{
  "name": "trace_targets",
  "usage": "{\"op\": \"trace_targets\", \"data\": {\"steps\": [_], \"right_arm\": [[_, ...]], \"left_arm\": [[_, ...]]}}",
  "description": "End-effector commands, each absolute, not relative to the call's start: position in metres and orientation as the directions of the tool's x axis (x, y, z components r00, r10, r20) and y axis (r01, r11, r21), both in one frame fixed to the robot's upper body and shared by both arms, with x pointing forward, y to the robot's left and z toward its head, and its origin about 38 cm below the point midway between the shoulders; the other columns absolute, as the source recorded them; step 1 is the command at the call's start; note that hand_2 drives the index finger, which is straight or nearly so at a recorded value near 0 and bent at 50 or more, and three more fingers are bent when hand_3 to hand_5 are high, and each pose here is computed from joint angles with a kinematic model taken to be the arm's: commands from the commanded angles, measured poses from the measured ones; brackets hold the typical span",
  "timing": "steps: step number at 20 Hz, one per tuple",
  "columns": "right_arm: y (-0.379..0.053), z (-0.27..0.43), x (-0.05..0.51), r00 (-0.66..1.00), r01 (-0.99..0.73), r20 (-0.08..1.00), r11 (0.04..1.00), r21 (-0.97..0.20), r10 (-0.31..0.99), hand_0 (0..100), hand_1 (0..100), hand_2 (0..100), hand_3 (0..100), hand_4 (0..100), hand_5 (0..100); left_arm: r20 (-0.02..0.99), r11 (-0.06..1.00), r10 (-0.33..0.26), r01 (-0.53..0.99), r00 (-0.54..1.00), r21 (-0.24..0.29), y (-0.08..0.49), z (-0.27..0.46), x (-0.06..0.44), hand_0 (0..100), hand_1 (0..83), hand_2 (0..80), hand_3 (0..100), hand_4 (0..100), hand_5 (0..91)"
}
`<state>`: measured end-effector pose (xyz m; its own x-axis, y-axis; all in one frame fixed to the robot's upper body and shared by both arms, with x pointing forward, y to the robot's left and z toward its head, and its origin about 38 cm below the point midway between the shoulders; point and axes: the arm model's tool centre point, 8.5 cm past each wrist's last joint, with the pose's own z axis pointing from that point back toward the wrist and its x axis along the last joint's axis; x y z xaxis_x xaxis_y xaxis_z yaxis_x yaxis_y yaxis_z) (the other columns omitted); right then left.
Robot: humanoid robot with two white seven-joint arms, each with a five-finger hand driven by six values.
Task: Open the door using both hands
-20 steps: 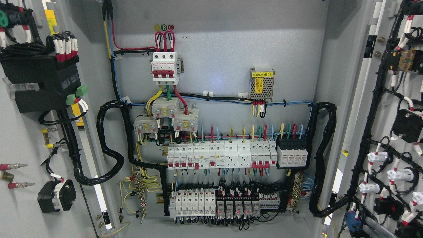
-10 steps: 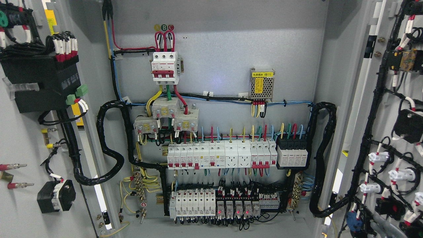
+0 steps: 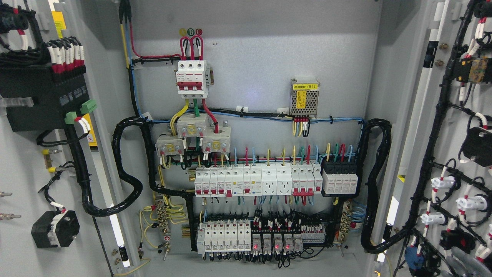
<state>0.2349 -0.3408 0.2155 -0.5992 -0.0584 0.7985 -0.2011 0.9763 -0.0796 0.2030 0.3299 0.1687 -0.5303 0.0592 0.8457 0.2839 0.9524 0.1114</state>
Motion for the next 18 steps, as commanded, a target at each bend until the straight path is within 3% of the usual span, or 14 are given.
{"op": "trace_targets", "data": {"steps": [1, 7, 11, 18], "right_arm": [[-0.353, 0.218, 0.229, -0.614, -0.148, 0.788, 0.987, -0.067, -0.038, 20, 12, 0, 0, 0, 0], [-0.356, 0.216, 0.225, -0.616, -0.123, 0.787, 0.991, -0.053, -0.034, 20, 12, 0, 0, 0, 0], [-0.358, 0.214, 0.222, -0.61, -0.117, 0.792, 0.992, -0.056, -0.027, 20, 12, 0, 0, 0, 0], [-0.366, 0.214, 0.217, -0.605, -0.119, 0.794, 0.993, -0.01, -0.064, 20, 12, 0, 0, 0, 0]], "left_arm": [[0.866, 0.971, 0.007, 0.211, -0.5, 0.114, 0.368, 0.166, 0.199, 0, 0.0, 0.0, 0, 0, 0.0], [0.894, 0.981, 0.058, 0.193, -0.445, 0.033, 0.405, 0.164, 0.204, 0, 0.0, 0.0, 0, 0, 0.0], [0.899, 0.983, 0.021, 0.175, -0.437, 0.062, 0.429, 0.163, 0.213, 0, 0.0, 0.0, 0, 0, 0.0], [0.896, 0.988, 0.048, 0.153, -0.441, 0.022, 0.462, 0.168, 0.214, 0, 0.0, 0.0, 0, 0, 0.0]]}}
